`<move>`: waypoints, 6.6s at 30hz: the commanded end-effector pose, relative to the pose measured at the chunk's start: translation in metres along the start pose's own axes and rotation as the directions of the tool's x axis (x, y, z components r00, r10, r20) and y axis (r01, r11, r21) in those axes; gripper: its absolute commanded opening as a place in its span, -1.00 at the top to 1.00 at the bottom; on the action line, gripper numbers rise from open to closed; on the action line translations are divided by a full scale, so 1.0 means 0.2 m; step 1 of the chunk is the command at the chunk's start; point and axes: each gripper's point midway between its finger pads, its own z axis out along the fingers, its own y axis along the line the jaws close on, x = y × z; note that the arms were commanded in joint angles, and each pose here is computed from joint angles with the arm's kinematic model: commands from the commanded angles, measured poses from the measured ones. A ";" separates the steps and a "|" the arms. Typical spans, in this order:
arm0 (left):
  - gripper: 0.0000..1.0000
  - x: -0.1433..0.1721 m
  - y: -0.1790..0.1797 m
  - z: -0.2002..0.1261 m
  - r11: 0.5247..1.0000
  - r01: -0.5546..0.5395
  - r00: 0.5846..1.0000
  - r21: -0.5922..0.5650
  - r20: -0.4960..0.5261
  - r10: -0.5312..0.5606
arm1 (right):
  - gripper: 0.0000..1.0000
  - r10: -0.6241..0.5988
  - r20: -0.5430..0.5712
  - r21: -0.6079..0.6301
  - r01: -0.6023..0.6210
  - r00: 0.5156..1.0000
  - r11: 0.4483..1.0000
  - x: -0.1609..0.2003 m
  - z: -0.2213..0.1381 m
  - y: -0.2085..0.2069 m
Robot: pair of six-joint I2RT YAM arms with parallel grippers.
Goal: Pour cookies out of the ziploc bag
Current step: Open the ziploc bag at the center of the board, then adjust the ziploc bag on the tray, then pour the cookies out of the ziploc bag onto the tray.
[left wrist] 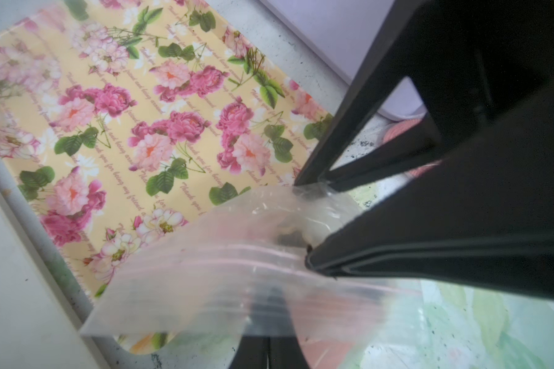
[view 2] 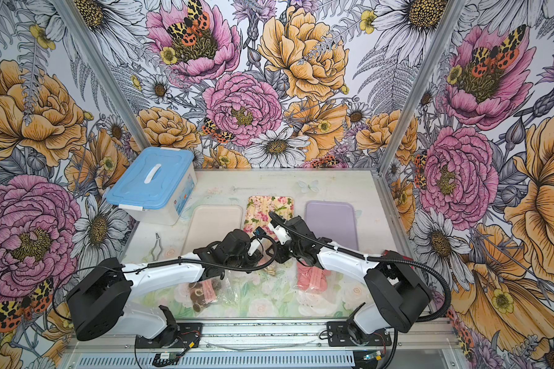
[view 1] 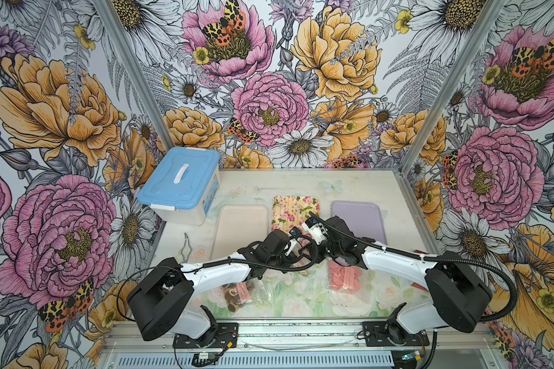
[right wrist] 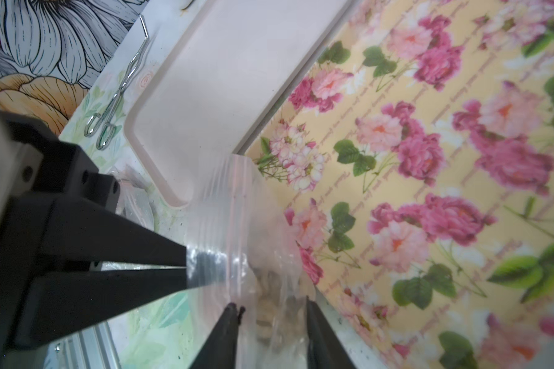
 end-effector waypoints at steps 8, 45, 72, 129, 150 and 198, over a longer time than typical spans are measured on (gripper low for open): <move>1.00 -0.04 0.05 -0.01 0.999 0.020 1.000 -0.038 0.016 -0.019 | 1.00 -0.027 0.049 -0.014 0.028 0.998 1.000 -0.08 -0.03 0.04; 0.11 -0.09 -0.06 0.00 0.998 -0.011 0.991 0.063 0.134 0.003 | 1.00 -0.014 0.071 -0.137 0.024 0.997 0.990 -0.09 -0.04 0.15; 1.00 -0.09 0.01 -0.05 0.999 0.038 0.994 0.032 0.097 -0.041 | 1.00 0.128 0.124 0.226 -0.154 0.984 0.962 -0.07 -0.13 -0.28; 1.00 -0.57 0.41 0.37 0.943 0.267 0.963 -0.200 0.096 -0.252 | -0.04 0.219 0.305 0.223 -0.293 0.927 0.930 -0.19 -0.31 -0.39; 0.18 -0.42 0.58 0.03 0.881 0.353 0.933 -0.314 0.189 -0.307 | 0.04 0.046 0.107 0.360 -0.082 0.993 0.929 -0.14 0.04 -0.33; 0.31 -0.33 0.68 0.07 0.903 0.383 0.923 -0.192 0.112 -0.368 | 1.00 0.027 -0.052 0.401 -0.004 0.998 0.916 -0.03 0.26 -0.38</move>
